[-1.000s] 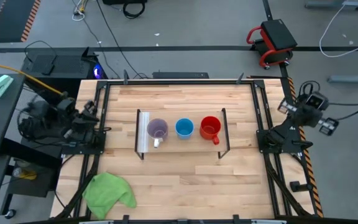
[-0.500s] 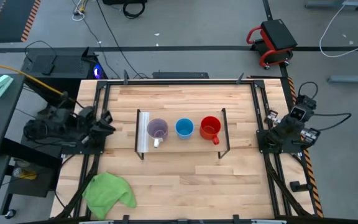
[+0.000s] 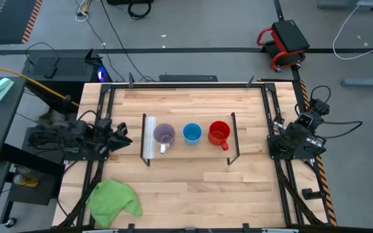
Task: Stack small to large cups/mugs on shelf
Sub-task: Return to home position
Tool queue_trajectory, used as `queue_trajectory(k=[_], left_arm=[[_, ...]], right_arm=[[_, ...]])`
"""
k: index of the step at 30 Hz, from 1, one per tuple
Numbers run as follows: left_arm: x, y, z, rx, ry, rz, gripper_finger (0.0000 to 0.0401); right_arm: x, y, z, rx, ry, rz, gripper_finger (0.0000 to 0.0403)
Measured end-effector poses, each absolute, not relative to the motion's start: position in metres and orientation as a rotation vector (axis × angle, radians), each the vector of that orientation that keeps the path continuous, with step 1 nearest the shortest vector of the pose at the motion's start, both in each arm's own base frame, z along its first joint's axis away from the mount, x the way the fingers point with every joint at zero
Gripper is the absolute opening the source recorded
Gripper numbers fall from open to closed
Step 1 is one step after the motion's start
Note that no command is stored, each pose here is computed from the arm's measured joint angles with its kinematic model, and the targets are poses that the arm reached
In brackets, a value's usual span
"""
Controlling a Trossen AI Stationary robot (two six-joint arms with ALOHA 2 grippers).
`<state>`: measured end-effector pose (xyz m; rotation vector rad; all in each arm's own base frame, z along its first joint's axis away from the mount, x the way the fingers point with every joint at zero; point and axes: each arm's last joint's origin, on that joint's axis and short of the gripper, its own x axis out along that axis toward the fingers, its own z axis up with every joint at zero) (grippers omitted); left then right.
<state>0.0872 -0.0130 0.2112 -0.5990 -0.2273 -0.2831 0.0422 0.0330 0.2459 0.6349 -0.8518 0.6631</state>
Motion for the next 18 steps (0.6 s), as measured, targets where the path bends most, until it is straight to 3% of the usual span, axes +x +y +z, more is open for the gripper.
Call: queue_trajectory(k=[12,18], left_arm=[[0.092,-0.013,0.195,-0.522,-0.247,-0.269,0.0080],[0.093,-0.013,0.193,-0.436,-0.241,-0.254,0.0076]], right_arm=[[0.051,0.032,0.241,0.498,-0.811,0.504,0.0015],[0.066,0.032,0.229,0.373,-0.664,0.356,0.0015]])
